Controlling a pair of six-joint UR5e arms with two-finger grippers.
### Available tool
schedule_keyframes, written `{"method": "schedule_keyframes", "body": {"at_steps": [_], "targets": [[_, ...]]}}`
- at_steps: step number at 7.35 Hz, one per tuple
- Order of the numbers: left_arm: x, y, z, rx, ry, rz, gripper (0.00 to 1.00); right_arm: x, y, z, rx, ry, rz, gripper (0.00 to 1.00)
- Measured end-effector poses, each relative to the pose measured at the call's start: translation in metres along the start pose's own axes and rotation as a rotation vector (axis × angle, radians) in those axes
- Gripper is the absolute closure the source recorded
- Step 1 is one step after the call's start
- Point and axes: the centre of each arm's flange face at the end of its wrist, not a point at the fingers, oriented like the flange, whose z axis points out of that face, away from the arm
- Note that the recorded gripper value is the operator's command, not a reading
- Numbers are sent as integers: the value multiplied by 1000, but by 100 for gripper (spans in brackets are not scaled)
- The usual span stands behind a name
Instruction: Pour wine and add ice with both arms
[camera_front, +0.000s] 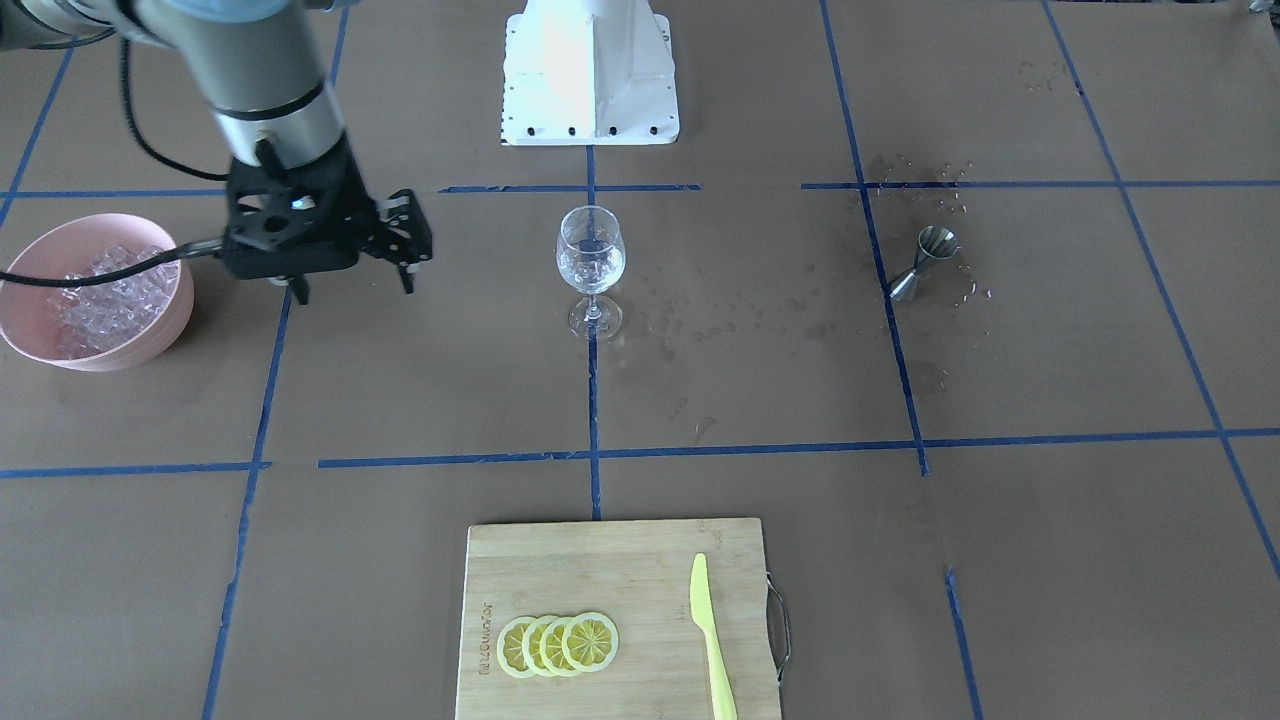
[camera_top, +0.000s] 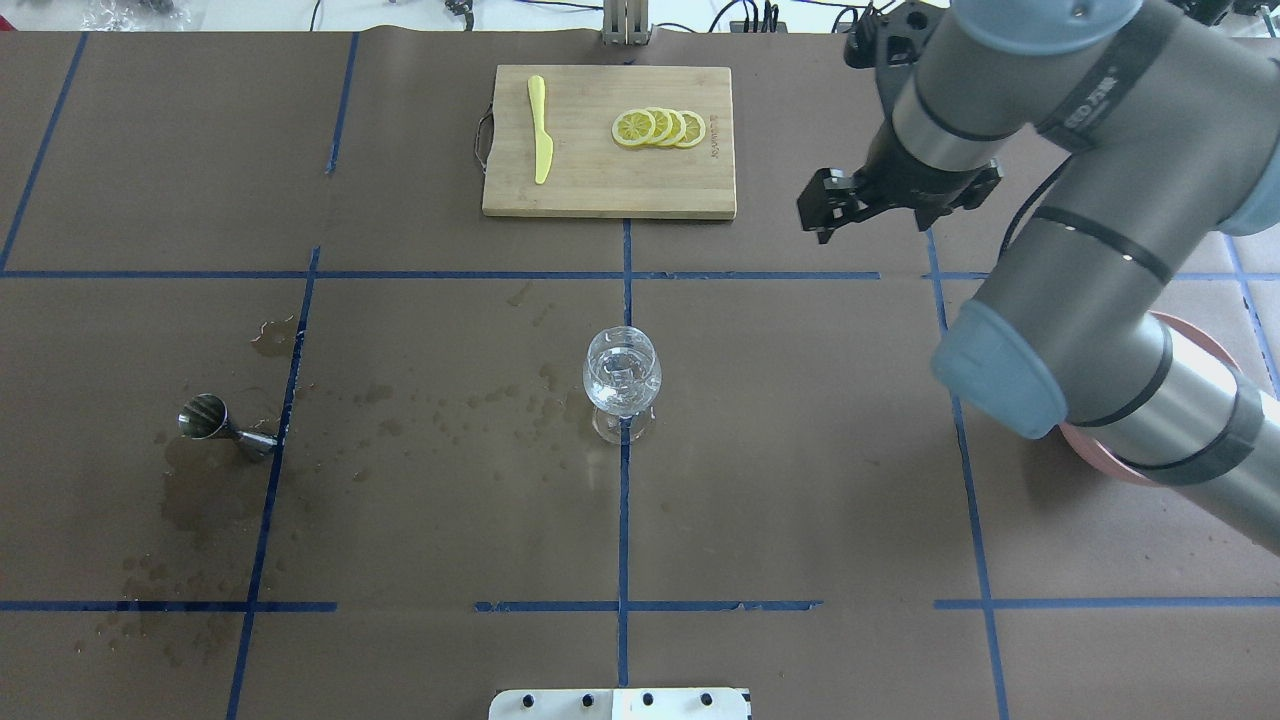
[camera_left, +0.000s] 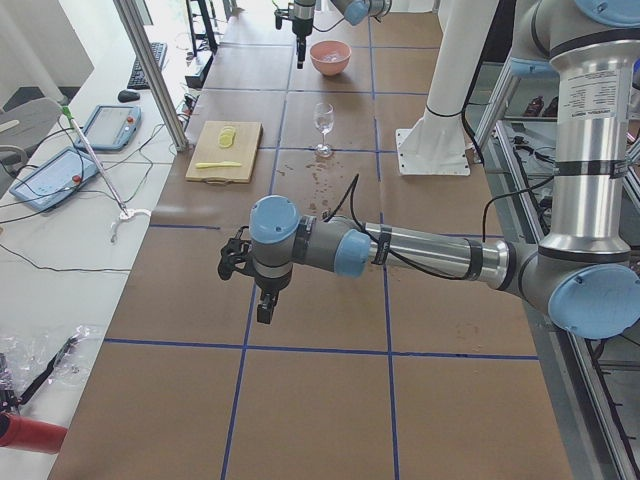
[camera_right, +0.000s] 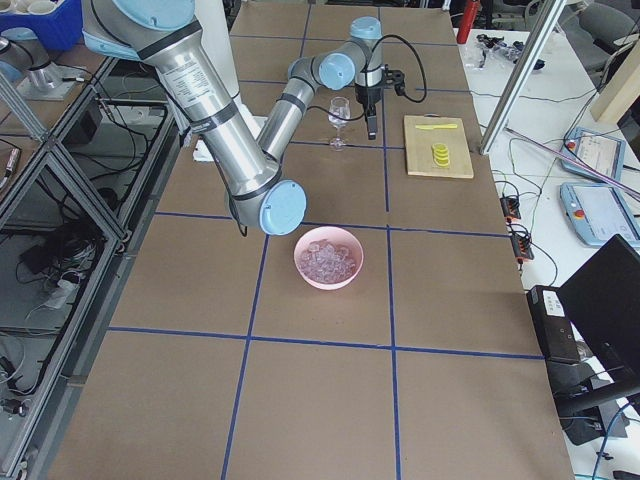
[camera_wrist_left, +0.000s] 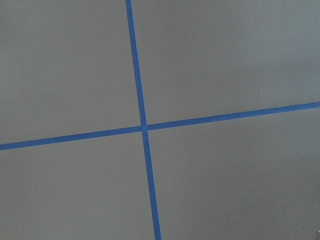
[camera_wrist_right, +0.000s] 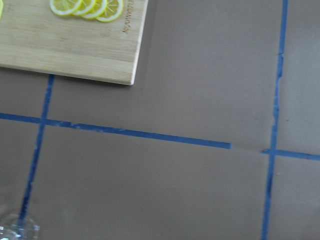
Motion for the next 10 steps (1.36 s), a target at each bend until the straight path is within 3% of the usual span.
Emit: {"method": "schedule_keyframes", "body": {"at_steps": [2,5,8,10], "targets": [[3,-1,-3,7,3,8,0,123,3,22,-19,58,-92,0],[2,2,-2,1,-1,5,0,309,52,34,-54,86,-159,0],[-1,6,1,-6,-1,-2,0,436,130,51,-134,129,-21,0],[-1,7,2,-7,-1,-3,0,466,150,65,-152,129,-28,0]]}}
